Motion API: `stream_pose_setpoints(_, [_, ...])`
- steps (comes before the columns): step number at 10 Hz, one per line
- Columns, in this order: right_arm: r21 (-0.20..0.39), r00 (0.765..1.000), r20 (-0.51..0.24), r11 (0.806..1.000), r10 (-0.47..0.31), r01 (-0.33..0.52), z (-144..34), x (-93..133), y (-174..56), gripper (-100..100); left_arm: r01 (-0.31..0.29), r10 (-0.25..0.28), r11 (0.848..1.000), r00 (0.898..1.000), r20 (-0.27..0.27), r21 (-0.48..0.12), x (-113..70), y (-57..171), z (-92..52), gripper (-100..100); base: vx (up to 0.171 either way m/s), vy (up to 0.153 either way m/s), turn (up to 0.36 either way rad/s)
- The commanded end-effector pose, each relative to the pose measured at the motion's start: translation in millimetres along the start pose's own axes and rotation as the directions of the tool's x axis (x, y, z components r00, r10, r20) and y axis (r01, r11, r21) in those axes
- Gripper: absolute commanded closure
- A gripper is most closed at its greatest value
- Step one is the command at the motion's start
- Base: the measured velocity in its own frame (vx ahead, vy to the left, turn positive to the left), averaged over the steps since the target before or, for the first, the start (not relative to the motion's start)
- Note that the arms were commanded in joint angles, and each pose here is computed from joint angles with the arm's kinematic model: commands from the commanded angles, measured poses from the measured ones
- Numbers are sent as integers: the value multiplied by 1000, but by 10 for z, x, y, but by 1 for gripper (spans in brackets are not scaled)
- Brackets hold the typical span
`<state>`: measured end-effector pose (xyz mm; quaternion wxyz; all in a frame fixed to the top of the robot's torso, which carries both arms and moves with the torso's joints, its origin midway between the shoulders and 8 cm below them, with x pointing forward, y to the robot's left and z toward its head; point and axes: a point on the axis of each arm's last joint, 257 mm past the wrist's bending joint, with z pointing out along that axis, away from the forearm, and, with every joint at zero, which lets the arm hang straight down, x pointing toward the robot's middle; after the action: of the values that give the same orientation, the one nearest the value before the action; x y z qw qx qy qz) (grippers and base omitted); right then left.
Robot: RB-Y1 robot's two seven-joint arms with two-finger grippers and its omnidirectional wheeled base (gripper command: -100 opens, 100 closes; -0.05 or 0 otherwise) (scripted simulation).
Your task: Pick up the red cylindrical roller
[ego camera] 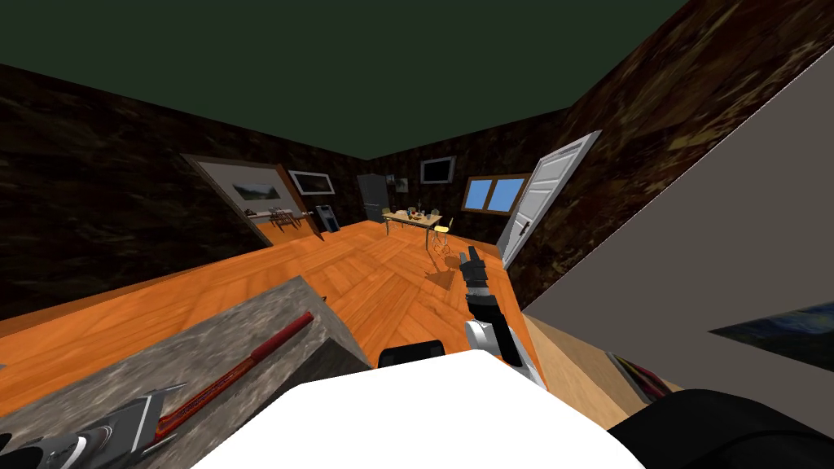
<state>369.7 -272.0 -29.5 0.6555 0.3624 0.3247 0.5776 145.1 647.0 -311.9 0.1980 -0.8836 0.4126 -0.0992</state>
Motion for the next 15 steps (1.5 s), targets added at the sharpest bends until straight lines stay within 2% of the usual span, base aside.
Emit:
stream_pose_setpoints(1, [0,1000,0,1000,0,0,0,0,0,0,33,-32,998,999,17,-51,-77,82,-23,-100,55,-35,-51])
stream_pose_setpoints(6, [0,1000,0,1000,0,0,0,0,0,0,127,-114,975,990,80,-184,-271,281,-146,-100,86,-40,-61])
stream_pose_setpoints(7, [0,1000,0,1000,0,0,0,0,0,0,114,-104,979,992,71,-168,-244,260,-127,-100,40,-17,-11])
stream_pose_setpoints(8, [0,1000,0,1000,0,0,0,0,0,0,118,-107,978,992,73,-172,-247,270,-129,0,7,-3,2])
stream_pose_setpoints(9, [0,1000,0,1000,0,0,0,0,0,0,155,-141,974,986,89,-167,-319,270,-79,-100,-62,2,-233])
stream_pose_setpoints(15, [0,1000,0,1000,0,0,1,1,1,0,263,-243,952,961,136,-156,-522,301,69,-100,-121,-1,-208])
